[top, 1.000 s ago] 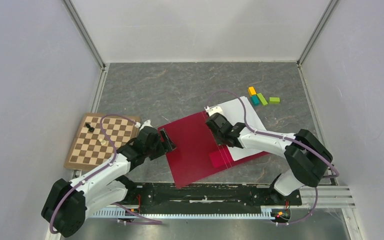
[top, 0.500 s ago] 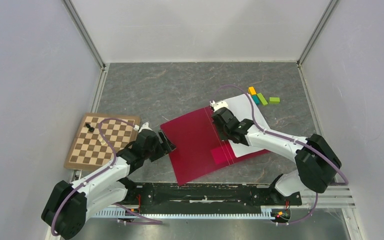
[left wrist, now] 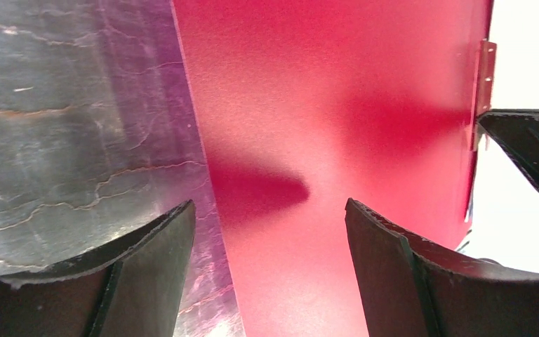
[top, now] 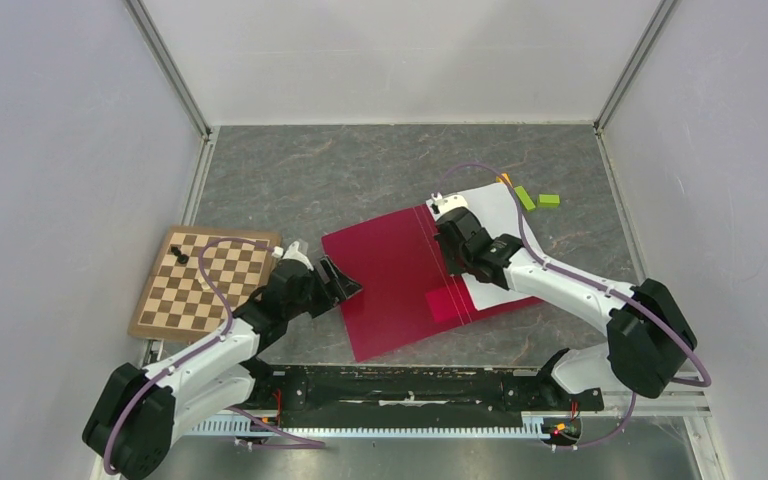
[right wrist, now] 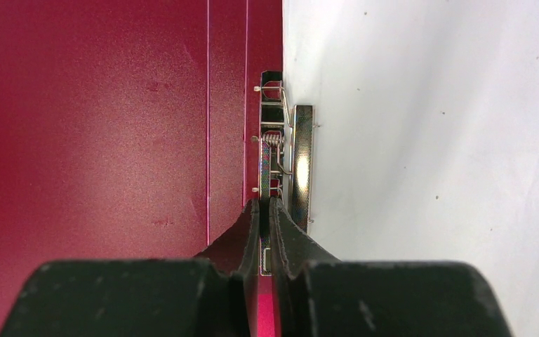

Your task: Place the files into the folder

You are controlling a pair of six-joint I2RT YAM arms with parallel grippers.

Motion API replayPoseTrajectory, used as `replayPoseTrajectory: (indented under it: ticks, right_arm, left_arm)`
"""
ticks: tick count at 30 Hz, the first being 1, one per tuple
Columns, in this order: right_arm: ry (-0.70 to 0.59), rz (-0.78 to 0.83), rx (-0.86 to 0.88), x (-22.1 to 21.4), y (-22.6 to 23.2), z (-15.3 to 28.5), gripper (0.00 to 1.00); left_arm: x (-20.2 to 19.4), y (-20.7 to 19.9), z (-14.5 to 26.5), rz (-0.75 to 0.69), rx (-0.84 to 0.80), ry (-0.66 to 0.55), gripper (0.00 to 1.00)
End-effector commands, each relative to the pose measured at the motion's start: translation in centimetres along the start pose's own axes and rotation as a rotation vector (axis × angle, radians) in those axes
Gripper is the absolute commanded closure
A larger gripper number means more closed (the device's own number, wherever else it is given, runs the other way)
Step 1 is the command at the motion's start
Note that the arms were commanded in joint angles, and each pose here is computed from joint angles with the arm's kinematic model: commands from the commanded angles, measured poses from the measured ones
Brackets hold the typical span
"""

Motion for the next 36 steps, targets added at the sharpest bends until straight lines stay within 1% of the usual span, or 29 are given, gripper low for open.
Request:
replayPoseTrajectory:
  ticks: [1, 8, 14, 23, 29, 32, 36]
  right_arm:
    - [-0.103, -0.029, 0.003, 3.2, -0.7, 1.6, 1.00]
    - [-0.097, -0.039, 0.003, 2.8, -0.7, 1.4, 1.00]
    - [-0.081, -0.059, 0.011, 1.4, -0.1, 0.3, 1.00]
    - [-0.071, -0.144, 0.087, -1.0, 2.9, -2.1, 1.00]
    - [-0.121, -0.169, 0.171, -0.6, 6.2, -1.7, 1.00]
    - [-0.119, -0.164, 0.225, -0.5, 8.1, -1.7, 0.96]
    - [-0.126, -0.177, 0.296, -0.2, 10.1, -1.5, 0.85]
  left_arm:
    - [0.3, -2.6, 0.4, 0.023, -0.139, 0.001, 0.16]
    - [-0.2, -6.4, 1.4, 0.021, -0.326, 0.060, 0.16]
    - [0.2, -8.4, 3.0, 0.008, -0.384, 0.056, 0.16]
    - [0.7, -9.7, 3.8, -0.078, -0.358, 0.058, 0.16]
    - [1.3, -10.1, 4.1, -0.126, -0.305, 0.054, 0.16]
    - [1.9, -10.4, 4.5, -0.135, -0.272, 0.031, 0.15]
    - [2.7, -11.0, 5.3, -0.143, -0.222, 0.013, 0.15]
Point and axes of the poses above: each gripper's point midway between its finger pads, its own z axis back along the fingers, its own y axis along the line the jaws close on, x = y × z, the point moved 2 cm from there along z, back along the fingers, and after that the axes turned 14 degrees about z, right-handed, at the moved point
